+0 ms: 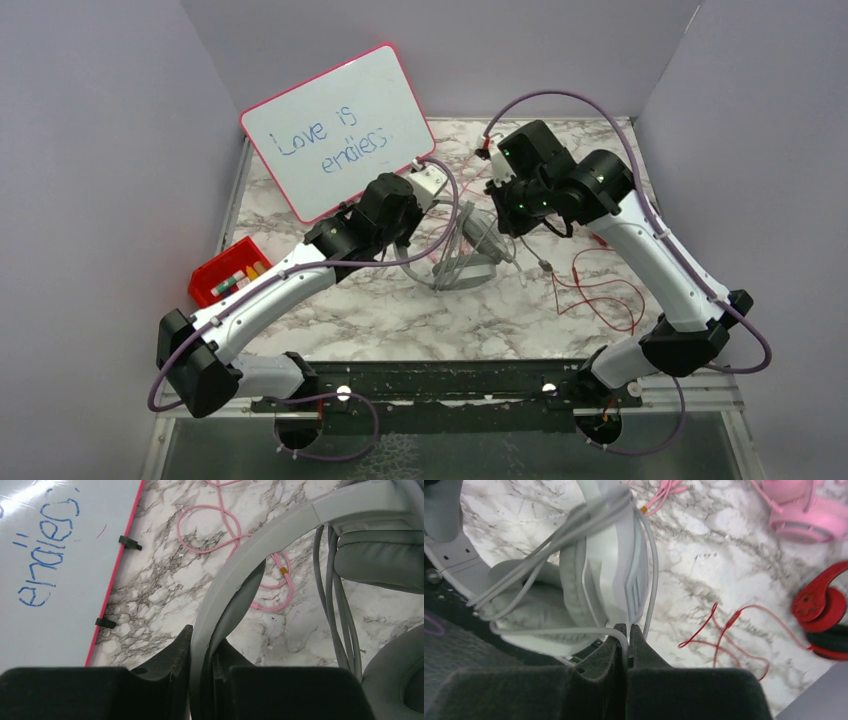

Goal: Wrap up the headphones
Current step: Wrap the headphones cable around the headphones.

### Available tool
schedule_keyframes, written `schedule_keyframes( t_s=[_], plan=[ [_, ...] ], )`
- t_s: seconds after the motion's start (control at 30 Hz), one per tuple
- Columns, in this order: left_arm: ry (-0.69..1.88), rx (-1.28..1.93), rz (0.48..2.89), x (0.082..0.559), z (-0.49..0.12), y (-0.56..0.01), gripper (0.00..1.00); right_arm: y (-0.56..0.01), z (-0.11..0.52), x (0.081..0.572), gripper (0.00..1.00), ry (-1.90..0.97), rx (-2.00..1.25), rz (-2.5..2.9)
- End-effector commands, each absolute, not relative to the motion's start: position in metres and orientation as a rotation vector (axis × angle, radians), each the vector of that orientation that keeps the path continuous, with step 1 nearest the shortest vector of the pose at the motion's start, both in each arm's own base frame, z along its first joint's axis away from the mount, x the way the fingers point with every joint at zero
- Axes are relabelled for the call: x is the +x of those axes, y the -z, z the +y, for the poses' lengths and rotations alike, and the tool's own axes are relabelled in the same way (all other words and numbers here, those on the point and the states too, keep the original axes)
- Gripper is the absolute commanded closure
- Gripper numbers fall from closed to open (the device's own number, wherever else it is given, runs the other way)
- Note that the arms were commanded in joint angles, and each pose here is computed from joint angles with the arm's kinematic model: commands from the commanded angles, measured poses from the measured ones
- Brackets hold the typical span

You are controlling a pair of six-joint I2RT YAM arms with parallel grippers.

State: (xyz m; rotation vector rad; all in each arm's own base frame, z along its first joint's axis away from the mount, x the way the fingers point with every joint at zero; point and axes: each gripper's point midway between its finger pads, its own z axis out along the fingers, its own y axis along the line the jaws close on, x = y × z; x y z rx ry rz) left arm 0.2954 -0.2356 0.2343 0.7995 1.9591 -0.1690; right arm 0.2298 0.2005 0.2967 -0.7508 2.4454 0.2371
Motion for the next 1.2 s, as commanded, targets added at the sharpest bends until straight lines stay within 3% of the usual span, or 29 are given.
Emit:
schedule_keyframes(
  t_s=[0.0, 0.23, 0.4, 0.6, 0.73, 0.87, 0.97, 1.03, 1.07, 1.17],
  plan=[
    [0.293, 1.006, 1.942, 0.260, -0.254, -0.223, 1.00, -0.315, 0.207, 0.292, 1.00, -0.060, -0.834, 2.183],
    [0.400, 1.068, 1.906, 0.238, -0.266, -0.227, 1.00, -0.313, 0.248, 0.322, 1.00, -0.129, -1.008, 1.942],
    [0.442, 1.077, 1.876, 0.231, -0.268, -0.235, 1.00, -0.324, 0.264, 0.314, 0.99, -0.236, -1.056, 1.817],
    [0.521, 1.069, 1.844, 0.223, -0.274, -0.241, 1.00, -0.308, 0.252, 0.309, 0.70, -0.207, -1.045, 1.844],
    [0.552, 1.047, 1.862, 0.221, -0.276, -0.241, 1.00, -0.302, 0.238, 0.312, 0.64, -0.130, -0.990, 1.939],
    [0.566, 0.974, 1.862, 0.226, -0.270, -0.252, 1.00, -0.289, 0.225, 0.305, 0.67, -0.115, -0.940, 1.981],
    [0.573, 0.928, 1.852, 0.227, -0.264, -0.264, 1.00, -0.285, 0.230, 0.296, 0.90, -0.216, -0.929, 1.964],
    [0.583, 0.924, 1.850, 0.226, -0.263, -0.269, 1.00, -0.286, 0.232, 0.299, 0.97, -0.236, -0.875, 1.945],
    [0.582, 0.926, 1.854, 0.226, -0.262, -0.270, 1.00, -0.286, 0.231, 0.302, 0.95, -0.231, -0.846, 1.939],
    [0.581, 0.928, 1.882, 0.224, -0.261, -0.270, 1.00, -0.286, 0.229, 0.313, 0.73, -0.259, -0.758, 1.899]
  ],
)
